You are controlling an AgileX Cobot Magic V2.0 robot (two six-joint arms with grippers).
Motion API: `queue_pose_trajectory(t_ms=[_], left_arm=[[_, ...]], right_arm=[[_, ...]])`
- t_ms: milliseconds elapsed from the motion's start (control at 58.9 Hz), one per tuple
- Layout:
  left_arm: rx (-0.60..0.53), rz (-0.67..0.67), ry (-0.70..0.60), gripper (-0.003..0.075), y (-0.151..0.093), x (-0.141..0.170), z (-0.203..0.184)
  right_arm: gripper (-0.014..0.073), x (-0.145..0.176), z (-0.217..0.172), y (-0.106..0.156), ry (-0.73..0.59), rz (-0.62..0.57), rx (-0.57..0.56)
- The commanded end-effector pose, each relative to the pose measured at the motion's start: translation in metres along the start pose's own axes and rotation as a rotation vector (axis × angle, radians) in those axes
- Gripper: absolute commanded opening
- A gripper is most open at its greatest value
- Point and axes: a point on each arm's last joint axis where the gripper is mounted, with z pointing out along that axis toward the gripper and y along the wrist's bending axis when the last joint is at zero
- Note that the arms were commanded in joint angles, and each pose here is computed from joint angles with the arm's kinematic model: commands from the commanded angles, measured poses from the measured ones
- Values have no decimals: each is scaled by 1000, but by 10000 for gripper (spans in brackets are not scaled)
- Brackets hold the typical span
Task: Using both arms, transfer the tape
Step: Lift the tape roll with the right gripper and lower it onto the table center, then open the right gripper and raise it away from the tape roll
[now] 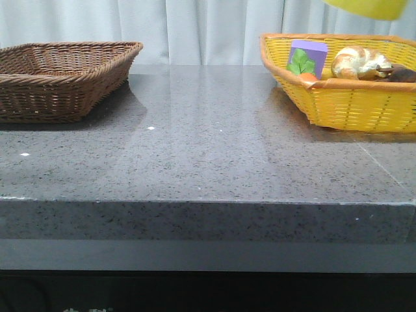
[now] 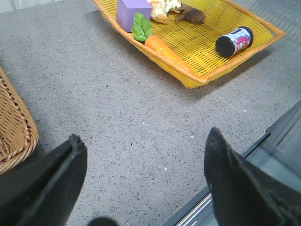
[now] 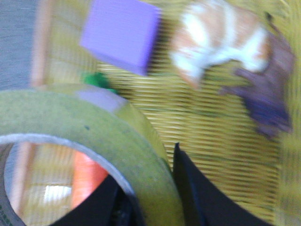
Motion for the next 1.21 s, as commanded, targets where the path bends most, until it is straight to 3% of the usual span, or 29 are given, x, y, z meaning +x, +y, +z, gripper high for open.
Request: queue_pose_trajectory(t_ms=[0, 289, 476, 663, 1002, 1189], left_arm=[[7, 4, -122, 510, -2, -17, -5], [7, 4, -130, 510, -2, -18, -6], [7, 4, -130, 510, -2, -18, -6], [7, 4, -130, 510, -2, -18, -6], [7, 4, -130, 510, -2, -18, -6], [7, 4, -130, 510, -2, -18, -6]], right_arm=[[111, -11, -42, 35, -175, -89, -51], [111, 6, -27, 132, -177, -331, -154], [111, 21, -3, 173, -134, -431, -192], [111, 29, 33, 190, -93, -489, -169], [121, 41, 82, 193, 3, -511, -138], [318, 42, 85, 193, 10, -512, -137]])
